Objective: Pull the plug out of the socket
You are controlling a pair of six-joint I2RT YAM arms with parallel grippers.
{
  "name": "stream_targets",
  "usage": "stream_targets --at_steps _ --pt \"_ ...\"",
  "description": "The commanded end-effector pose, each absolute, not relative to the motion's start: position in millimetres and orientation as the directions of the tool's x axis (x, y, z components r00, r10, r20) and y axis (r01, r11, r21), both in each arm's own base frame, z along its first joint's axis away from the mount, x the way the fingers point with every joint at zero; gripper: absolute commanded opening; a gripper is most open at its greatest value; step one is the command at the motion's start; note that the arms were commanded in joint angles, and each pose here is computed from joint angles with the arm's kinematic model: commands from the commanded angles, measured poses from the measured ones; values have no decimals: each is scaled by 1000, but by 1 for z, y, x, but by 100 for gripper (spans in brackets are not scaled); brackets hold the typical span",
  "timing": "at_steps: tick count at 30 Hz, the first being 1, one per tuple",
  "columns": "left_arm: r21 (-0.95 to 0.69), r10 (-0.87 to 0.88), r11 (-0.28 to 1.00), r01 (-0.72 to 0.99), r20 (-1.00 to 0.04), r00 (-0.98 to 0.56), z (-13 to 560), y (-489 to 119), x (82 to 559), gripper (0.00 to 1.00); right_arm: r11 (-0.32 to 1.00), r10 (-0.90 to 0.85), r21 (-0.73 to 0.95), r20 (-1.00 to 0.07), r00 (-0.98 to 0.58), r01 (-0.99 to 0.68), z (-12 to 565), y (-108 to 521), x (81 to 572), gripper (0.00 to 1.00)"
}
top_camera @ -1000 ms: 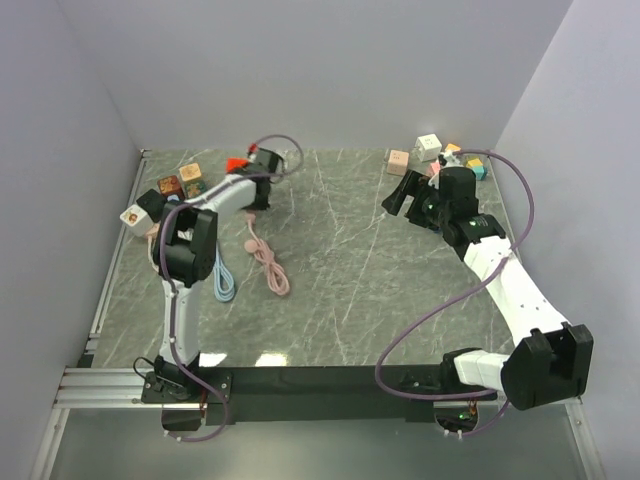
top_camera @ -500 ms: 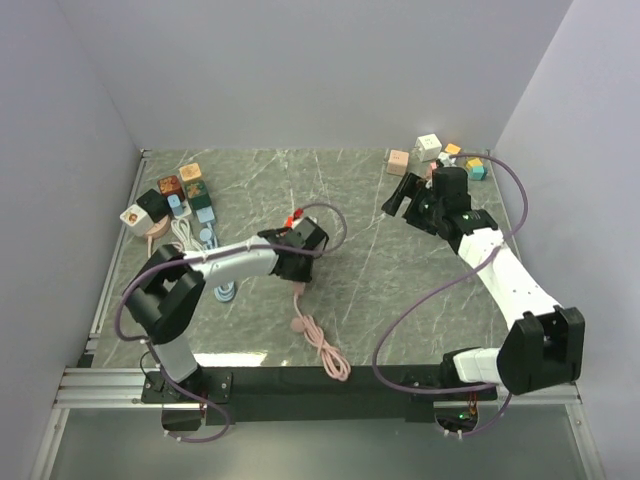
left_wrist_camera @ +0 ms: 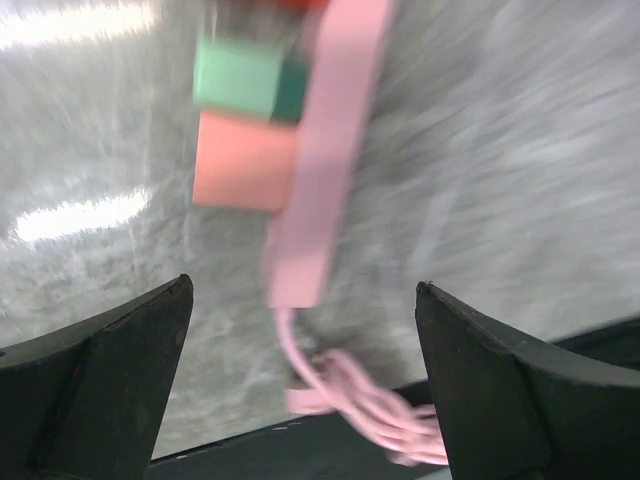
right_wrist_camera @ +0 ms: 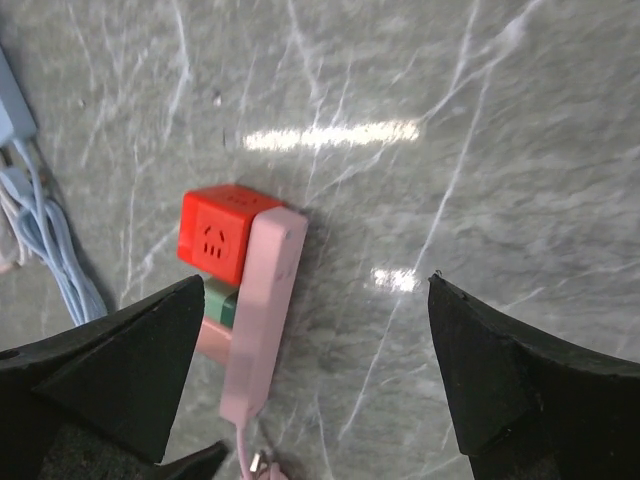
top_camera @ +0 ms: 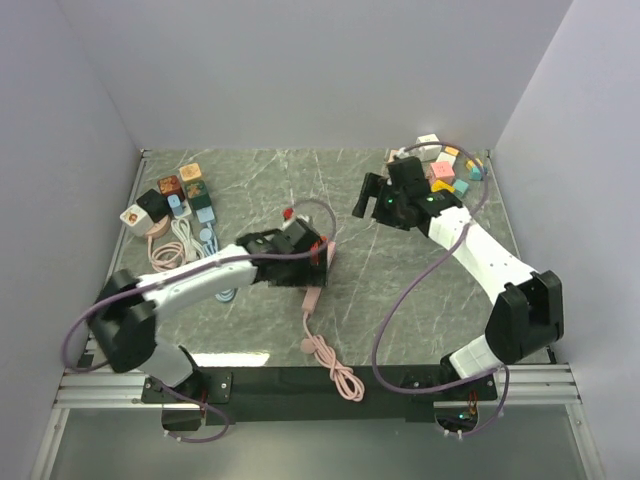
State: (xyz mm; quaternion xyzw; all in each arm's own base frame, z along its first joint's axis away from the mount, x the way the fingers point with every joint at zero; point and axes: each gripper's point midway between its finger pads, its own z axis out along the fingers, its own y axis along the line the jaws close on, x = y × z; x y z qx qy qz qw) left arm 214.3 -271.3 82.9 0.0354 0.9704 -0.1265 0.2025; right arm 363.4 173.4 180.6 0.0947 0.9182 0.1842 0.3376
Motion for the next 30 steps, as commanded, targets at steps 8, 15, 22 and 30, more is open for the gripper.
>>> stream_targets --at_steps 8,15,22,30 --pt "-503 -424 861 -79 -622 -659 235 -195 285 97 891 245 453 -460 -853 12 151 267 319 96" --pt "-524 -485 835 -167 -560 -672 212 -155 292 96 897 227 440 -406 -885 28 116 303 319 93" --pt "-540 -522 816 -205 -536 -664 200 -144 286 96 948 228 296 -381 -896 115 77 288 316 89" --pt "-564 -538 795 -224 -484 -690 176 -148 282 96 927 286 338 -352 -891 163 52 305 327 75"
